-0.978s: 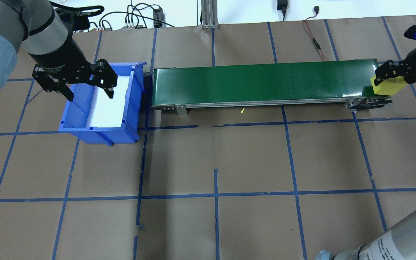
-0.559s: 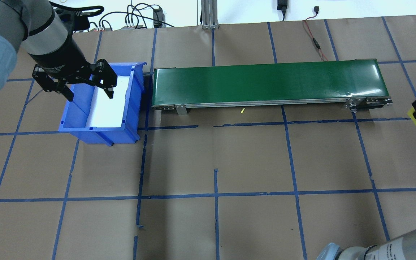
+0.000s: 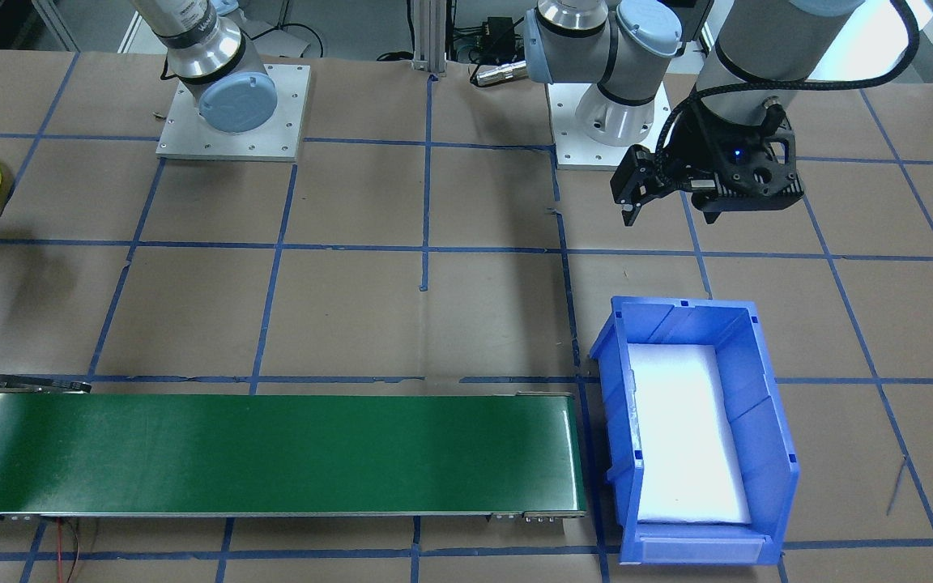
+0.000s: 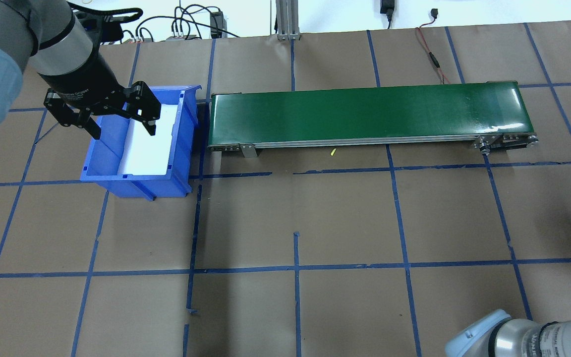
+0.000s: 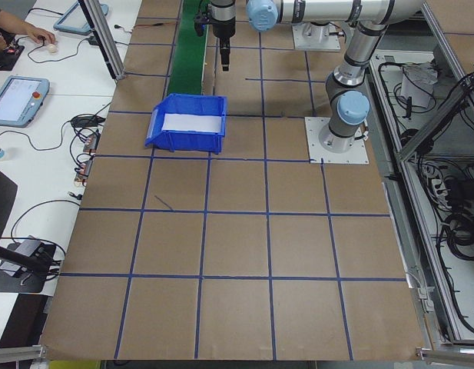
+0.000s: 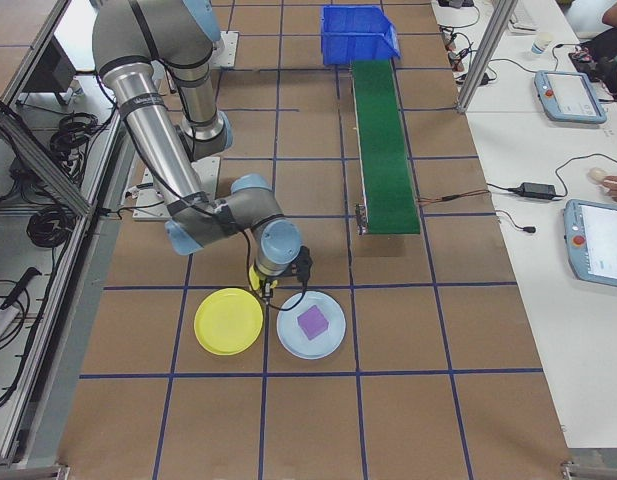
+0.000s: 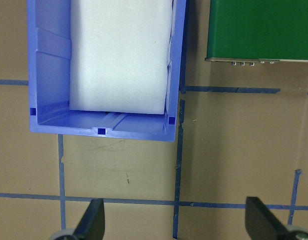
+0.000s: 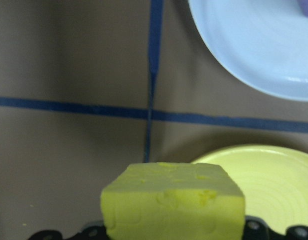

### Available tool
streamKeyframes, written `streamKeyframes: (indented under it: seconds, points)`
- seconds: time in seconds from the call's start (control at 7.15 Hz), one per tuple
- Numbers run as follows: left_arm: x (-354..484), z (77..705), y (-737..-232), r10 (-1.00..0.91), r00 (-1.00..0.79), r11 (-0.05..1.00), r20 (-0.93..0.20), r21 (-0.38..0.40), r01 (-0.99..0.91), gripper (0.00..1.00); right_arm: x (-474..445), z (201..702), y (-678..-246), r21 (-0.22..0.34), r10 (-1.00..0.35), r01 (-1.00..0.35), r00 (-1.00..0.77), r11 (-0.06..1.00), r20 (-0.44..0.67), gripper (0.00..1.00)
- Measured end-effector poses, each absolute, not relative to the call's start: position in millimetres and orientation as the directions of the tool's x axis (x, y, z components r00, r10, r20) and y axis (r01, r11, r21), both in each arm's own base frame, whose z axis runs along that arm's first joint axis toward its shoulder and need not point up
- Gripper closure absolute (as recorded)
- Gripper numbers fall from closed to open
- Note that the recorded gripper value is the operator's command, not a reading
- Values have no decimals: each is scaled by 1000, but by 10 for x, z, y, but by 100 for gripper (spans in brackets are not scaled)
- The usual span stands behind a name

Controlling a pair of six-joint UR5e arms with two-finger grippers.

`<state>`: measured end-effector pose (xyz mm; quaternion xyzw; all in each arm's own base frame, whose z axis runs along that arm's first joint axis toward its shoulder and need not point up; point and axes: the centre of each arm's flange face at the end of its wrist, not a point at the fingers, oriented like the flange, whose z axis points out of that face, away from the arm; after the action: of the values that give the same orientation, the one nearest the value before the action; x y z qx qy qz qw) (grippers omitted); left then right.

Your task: Move block left to right into plate

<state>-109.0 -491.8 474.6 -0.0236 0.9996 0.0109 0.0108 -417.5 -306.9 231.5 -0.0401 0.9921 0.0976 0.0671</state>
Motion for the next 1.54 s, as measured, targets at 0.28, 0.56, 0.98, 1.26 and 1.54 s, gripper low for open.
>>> streamKeyframes:
  seconds: [0.28,0.56,0.98,1.26,1.54]
  points:
    - [-1093,4757,-4916,-46,-999,999,-22,19,-47,0,-4554,2216,-2455,153,-92,-108,-990,982,-107,50]
    - [-1093,4754,-4915,-46,-999,999,-22,19,-47,0,-4678,2216,-2307,110,-133,-142,-987,984,-86,1]
    - [-1094,4743,-4912,-46,-999,999,-22,21,-47,0,-4712,2125,-2342,49,-188,-193,-977,980,-105,0]
    - [-1086,4745,-4915,-48,-999,999,-22,20,-48,0,-4717,2101,-2344,46,-192,-198,-975,979,-109,0]
    - [-1086,4746,-4915,-48,-999,999,-22,20,-48,0,-4727,2234,-2371,47,-186,-192,-978,980,-97,0]
